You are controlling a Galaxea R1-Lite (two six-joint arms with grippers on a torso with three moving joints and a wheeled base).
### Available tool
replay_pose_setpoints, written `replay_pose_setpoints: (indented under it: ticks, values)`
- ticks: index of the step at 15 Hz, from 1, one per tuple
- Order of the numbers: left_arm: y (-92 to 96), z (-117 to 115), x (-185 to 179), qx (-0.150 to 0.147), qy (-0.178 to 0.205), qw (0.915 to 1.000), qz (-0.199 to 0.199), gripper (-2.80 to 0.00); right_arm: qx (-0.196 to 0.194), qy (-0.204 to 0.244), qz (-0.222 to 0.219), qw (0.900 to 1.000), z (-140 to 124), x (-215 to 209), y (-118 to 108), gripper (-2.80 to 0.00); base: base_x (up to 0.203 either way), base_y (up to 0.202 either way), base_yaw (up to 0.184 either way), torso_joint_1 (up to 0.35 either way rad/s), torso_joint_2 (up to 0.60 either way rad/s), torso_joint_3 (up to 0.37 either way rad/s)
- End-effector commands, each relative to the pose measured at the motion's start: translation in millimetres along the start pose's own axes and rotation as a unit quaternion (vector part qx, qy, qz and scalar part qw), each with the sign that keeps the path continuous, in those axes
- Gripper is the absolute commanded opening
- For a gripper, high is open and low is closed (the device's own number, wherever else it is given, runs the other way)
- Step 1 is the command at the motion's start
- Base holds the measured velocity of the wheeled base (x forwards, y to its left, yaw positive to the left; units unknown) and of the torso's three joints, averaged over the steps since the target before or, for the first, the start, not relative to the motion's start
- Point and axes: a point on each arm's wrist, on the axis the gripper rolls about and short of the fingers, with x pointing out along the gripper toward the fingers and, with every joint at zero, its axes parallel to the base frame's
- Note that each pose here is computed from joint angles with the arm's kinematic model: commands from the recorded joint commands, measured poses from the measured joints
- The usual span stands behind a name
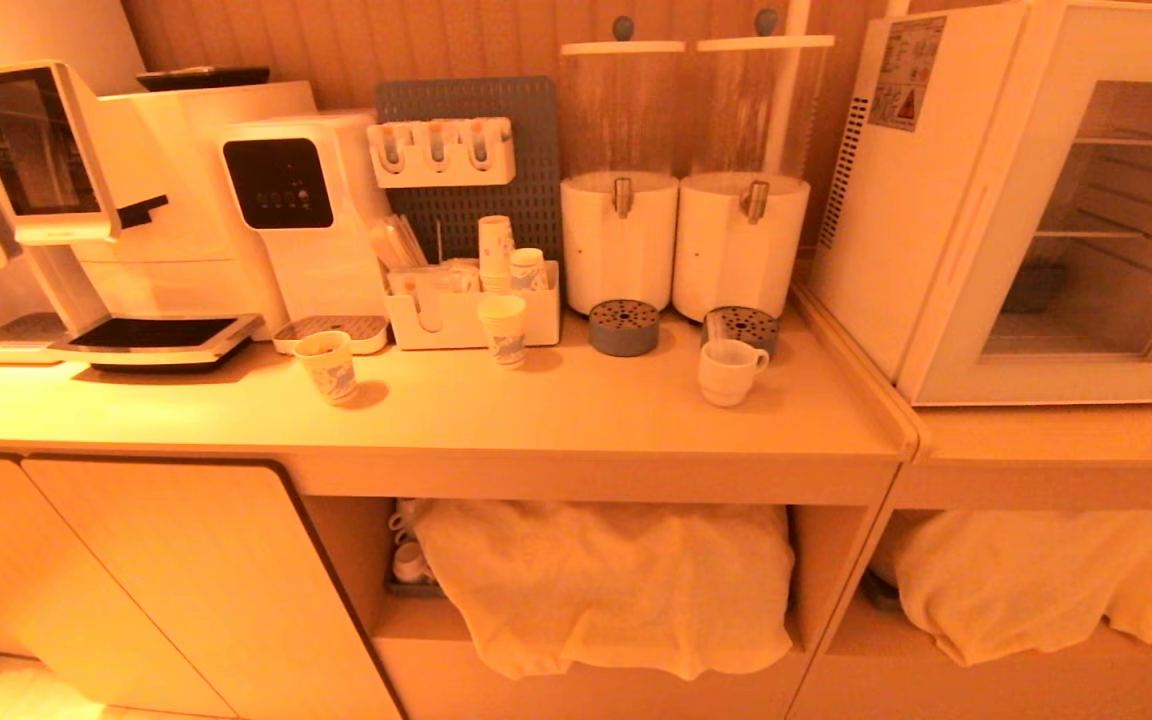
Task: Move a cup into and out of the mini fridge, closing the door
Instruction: Open the freezer door
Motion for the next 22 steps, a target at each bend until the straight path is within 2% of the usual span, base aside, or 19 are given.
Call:
replay_pose_setpoints:
  ticks: [1, 22]
  values:
    - [0.0, 0.0, 0.0, 0.0, 0.0, 1.0, 0.0, 0.0, -0.001, 0.008, 0.0, 1.0, -4.2, 1.1, -0.1, 0.0, 0.0, -0.194, -0.001, 0.002, 0.0, 0.002]
    - [0.0, 0.0, 0.0, 0.0, 0.0, 1.0, 0.0, 0.0, -0.001, 0.008, 0.0, 1.0, -4.2, 1.1, -0.1, 0.0, 0.0, -0.194, 0.001, 0.002, 0.0, 0.002]
